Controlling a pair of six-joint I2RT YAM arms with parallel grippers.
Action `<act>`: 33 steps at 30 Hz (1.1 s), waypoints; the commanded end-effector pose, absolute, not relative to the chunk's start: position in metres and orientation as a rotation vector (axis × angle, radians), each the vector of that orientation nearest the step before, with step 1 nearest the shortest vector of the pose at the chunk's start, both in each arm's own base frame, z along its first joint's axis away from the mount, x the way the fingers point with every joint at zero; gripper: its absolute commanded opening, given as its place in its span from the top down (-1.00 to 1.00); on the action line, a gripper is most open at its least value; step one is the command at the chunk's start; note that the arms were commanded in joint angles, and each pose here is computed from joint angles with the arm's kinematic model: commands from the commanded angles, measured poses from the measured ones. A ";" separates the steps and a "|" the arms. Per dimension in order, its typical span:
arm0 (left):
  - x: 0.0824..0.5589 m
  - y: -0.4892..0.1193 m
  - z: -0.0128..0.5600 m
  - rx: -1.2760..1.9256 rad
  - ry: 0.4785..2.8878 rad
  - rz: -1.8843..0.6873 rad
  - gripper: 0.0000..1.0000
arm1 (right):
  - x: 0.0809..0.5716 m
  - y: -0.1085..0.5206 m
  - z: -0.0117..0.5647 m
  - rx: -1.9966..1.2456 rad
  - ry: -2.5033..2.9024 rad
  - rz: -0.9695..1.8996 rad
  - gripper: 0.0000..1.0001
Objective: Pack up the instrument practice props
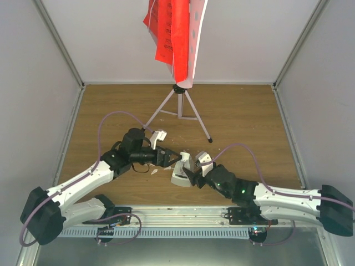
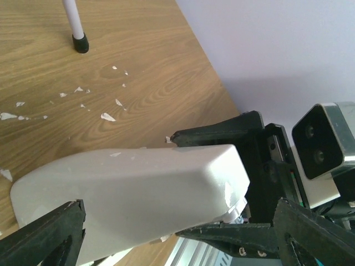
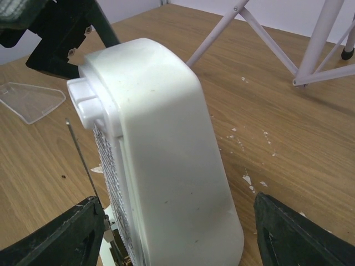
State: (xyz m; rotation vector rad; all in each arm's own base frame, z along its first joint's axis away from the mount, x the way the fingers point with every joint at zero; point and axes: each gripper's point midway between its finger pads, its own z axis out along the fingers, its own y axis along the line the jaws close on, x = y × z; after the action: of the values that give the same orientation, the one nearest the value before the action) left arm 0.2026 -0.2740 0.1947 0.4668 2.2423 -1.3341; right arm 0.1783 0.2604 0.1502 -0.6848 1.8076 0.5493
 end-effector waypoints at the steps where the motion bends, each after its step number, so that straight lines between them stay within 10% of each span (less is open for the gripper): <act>1: 0.210 -0.285 0.214 0.526 2.158 -1.312 -0.85 | 0.184 0.256 0.153 -0.633 1.807 0.547 -0.47; 33: 0.215 -0.291 0.205 0.538 2.194 -1.278 -0.48 | 0.189 0.246 0.147 -0.569 1.839 0.558 -0.35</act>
State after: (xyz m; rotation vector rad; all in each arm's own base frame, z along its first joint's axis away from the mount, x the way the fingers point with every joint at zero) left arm 0.2110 -0.2850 0.1892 0.5030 2.2549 -1.2786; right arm 0.1827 0.2523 0.1465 -0.6251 1.8341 0.5692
